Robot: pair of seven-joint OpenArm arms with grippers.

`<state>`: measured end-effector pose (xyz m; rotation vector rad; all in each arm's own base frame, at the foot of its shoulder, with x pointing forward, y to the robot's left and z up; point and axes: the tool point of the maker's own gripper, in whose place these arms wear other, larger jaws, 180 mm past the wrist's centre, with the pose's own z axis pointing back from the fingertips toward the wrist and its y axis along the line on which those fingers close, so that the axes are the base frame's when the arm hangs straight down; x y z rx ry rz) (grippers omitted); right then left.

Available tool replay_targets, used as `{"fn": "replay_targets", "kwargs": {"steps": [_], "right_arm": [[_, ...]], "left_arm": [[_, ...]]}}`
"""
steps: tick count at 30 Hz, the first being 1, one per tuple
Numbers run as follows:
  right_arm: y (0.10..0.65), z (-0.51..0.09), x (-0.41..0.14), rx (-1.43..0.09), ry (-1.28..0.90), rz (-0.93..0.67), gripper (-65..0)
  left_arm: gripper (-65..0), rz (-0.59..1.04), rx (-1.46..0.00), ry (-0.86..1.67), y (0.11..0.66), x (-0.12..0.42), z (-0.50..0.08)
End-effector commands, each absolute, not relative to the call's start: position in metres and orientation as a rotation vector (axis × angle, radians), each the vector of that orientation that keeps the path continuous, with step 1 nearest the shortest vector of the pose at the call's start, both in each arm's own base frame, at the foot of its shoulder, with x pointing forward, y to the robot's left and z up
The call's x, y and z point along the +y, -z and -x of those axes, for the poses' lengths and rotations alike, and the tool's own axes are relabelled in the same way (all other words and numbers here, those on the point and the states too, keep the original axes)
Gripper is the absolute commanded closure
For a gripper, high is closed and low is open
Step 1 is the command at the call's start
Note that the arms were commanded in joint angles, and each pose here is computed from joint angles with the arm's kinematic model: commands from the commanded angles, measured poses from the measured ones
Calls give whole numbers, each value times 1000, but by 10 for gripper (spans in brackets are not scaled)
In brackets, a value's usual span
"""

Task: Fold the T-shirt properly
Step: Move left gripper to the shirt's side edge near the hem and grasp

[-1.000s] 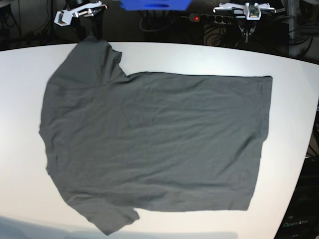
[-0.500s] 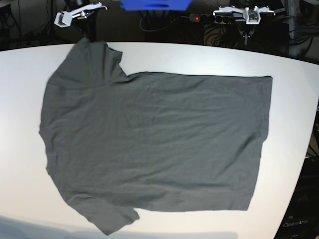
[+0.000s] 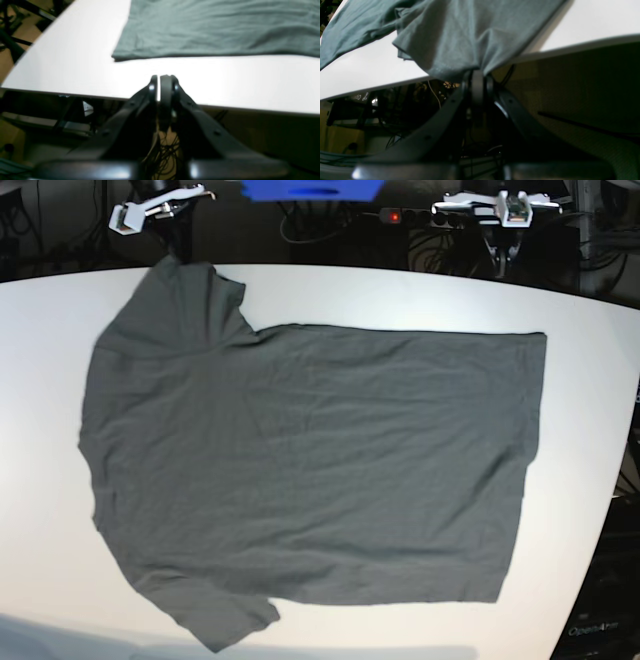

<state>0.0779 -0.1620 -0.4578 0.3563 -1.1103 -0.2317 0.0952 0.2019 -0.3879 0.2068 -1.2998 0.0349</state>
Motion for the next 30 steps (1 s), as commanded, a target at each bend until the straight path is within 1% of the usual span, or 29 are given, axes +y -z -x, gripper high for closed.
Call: {"fn": "replay_targets", "kwargs": {"steps": [1,3,6,8,13,15,18,21,25,30], "right_arm": [[450,-77,-166,-1138,237,-366,-6],[450,-78,-166,-1139,233,-366,-6],[451,-78,-166,-1136,232,-367,-6],[451,-79,-166,-1136,232,-367,-6],[451,-79,-166,-1134,228,-367,-6],[451,-79,-166,-1133,227,-367,-6],[452,-79,-166,-1132,227,-367,-6],[451,-79,-170,-1129,211,-362,-6],[451,-79,-171,-1129,208,-362,-6],[452,-78,-171,-1126,209,-361,-6]], "left_arm": [[-11,-231,-1335,-33,374,208,-94],[-11,-254,-1311,-41,368,217,-101],[-11,-258,-1212,-69,372,228,-110],[-11,-216,-1176,-78,370,231,-123],[-12,-52,-1068,-36,358,236,-158],[-12,-31,-1027,-10,353,244,-169],[-22,-43,-960,44,350,264,-178],[-61,-54,-903,88,352,285,-185],[-64,-145,-832,17,356,331,-186],[-66,-224,-706,7,383,349,-187]]}}
